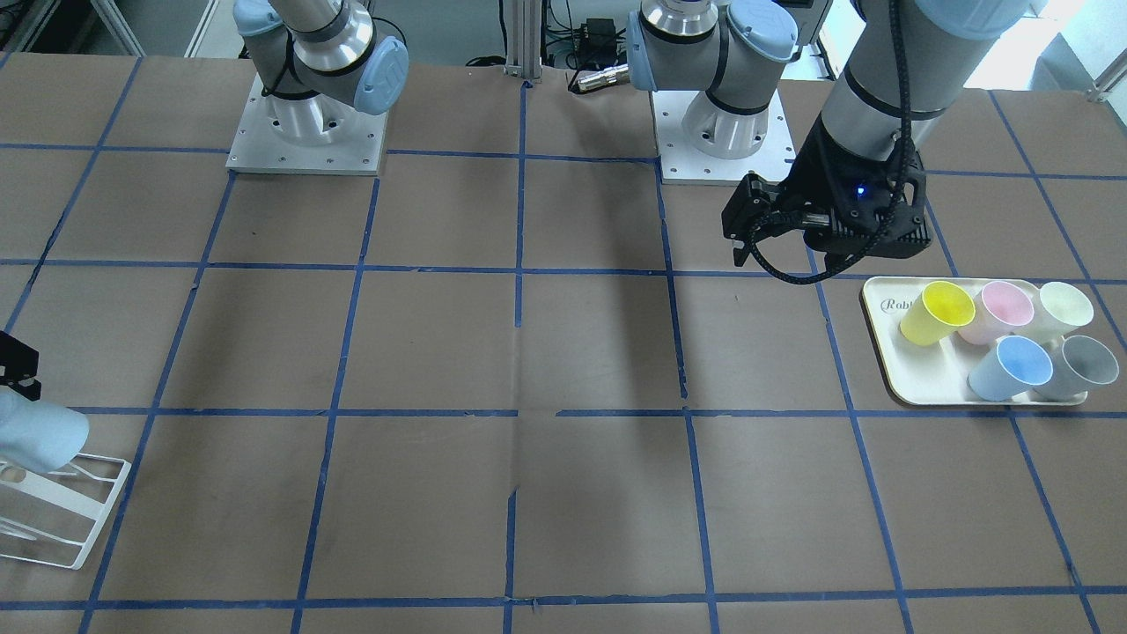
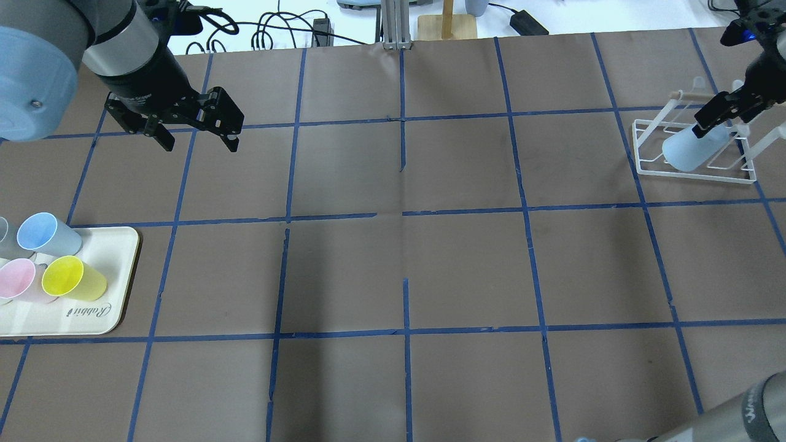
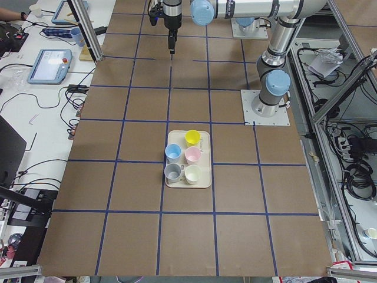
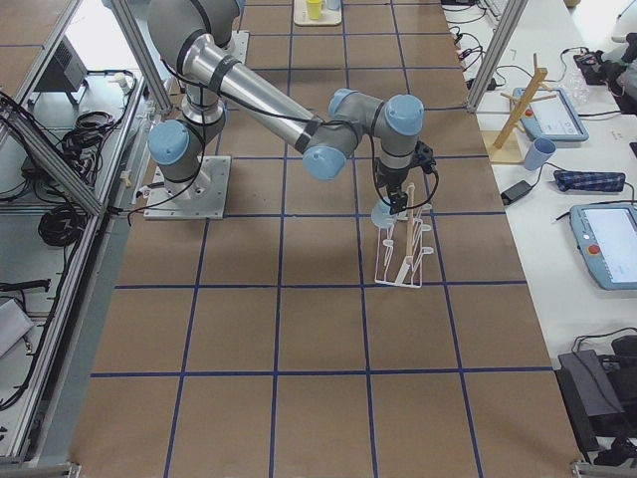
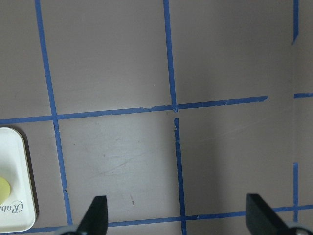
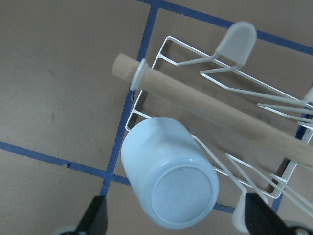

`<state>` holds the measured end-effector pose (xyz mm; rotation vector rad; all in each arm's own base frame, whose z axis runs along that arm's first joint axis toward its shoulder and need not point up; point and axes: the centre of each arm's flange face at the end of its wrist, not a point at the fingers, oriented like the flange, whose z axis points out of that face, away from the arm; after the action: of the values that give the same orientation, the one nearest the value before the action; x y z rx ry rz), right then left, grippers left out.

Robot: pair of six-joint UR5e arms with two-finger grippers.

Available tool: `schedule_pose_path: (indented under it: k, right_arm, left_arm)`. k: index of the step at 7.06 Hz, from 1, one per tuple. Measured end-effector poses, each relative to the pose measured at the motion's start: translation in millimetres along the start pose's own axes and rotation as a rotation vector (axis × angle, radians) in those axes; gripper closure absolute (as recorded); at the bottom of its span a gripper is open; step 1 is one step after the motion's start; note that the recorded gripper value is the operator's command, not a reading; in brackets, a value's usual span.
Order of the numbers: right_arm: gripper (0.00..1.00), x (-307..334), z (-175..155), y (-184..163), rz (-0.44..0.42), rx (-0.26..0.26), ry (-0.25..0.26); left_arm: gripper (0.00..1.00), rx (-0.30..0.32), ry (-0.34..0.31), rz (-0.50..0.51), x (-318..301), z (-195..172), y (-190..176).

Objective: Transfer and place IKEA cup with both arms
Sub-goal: 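Close the right gripper on the light blue cup's base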

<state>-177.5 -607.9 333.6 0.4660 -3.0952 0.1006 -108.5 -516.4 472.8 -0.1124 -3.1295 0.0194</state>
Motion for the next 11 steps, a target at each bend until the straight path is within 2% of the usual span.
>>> schedule_pose_path:
  k: [7, 8, 9, 10, 11]
  right_arm:
    - [0.02, 3.2, 25.9, -9.0, -0.004, 0.013, -0.028]
    - [0.07, 3.5, 27.9, -9.3, -0.003, 0.011, -0.03]
    - [0.08, 3.8, 31.0, -9.6, -0.003, 0.008, -0.034]
    - [0.15, 4.2, 34.8, -10.0, -0.002, 0.004, -0.039]
    - [0.3, 4.3, 36.9, -10.1, -0.001, 0.002, -0.043]
  left_arm:
    - [0.0, -0.002, 0.0, -0.002, -1.5, 0.8, -0.9]
    - [0.0, -0.001, 0.0, -0.002, -1.6, 0.4, -0.7]
    - [0.0, -0.002, 0.0, -0.002, -1.6, 0.9, -0.7]
    - [0.0, -0.003, 0.0, -0.002, -1.7, 1.6, -0.6]
    - [0.0, -0.003, 0.0, -0.002, -1.8, 1.5, -0.9]
